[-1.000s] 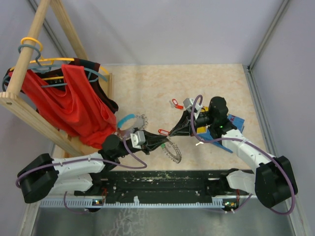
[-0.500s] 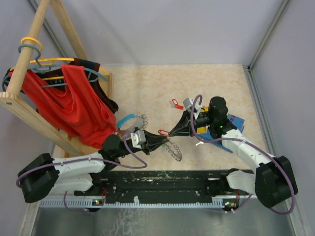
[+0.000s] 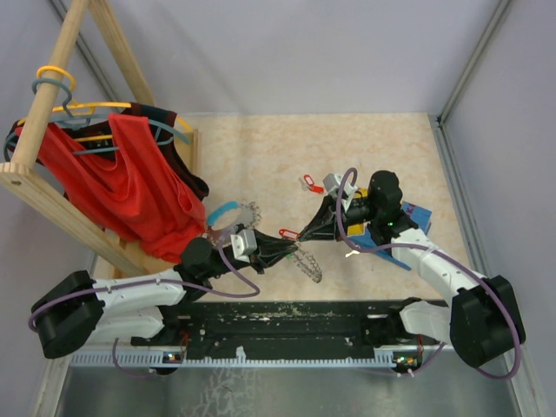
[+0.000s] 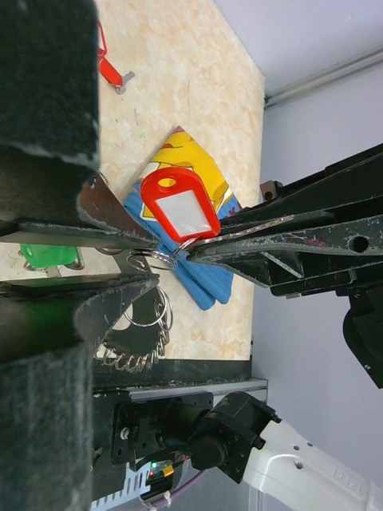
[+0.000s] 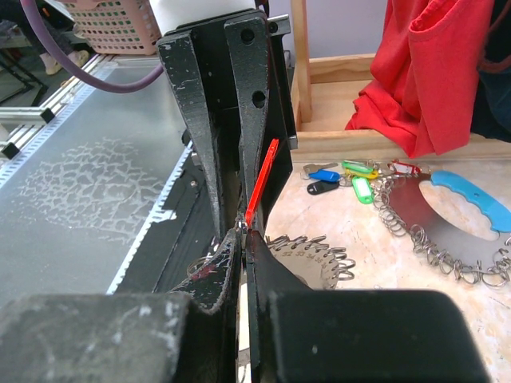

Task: Remove the keys from the keyring
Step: Remove the key from the keyring.

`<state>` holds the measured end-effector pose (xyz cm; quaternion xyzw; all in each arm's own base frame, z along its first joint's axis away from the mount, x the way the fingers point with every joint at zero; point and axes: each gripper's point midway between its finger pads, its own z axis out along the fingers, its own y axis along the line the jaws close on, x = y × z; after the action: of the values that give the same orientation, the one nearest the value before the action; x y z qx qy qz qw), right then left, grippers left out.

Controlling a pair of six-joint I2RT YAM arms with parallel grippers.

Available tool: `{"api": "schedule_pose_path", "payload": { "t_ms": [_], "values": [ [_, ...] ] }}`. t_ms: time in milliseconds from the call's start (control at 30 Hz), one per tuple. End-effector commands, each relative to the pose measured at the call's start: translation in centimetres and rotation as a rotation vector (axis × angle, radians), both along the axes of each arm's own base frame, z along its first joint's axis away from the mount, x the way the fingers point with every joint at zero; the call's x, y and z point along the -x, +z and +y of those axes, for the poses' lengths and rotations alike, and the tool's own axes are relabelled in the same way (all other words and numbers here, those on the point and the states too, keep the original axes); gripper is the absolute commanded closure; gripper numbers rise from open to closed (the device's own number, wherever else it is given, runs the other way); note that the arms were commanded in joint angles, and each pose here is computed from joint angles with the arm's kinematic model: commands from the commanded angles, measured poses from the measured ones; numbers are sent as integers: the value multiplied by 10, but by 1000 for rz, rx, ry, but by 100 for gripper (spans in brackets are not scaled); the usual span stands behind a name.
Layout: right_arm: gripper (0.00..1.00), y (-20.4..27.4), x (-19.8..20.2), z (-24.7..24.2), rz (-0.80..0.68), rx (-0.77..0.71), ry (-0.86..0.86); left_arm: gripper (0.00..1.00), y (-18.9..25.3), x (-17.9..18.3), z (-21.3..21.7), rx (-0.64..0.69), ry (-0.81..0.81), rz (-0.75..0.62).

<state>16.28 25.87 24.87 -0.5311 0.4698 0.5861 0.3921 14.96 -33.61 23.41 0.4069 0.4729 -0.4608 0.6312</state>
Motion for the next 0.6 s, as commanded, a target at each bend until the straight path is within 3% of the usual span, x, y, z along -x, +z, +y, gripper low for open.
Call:
{"api": "schedule_pose_path", "payload": {
  "t_ms": [0,567],
  "values": [
    [100,18,1,-2,-93,-37,14,75,20,-2,1,53,10,-17],
    [100,18,1,-2,-95,-37,15,75,25,-4,2,69,20,-12]
  ]
}}
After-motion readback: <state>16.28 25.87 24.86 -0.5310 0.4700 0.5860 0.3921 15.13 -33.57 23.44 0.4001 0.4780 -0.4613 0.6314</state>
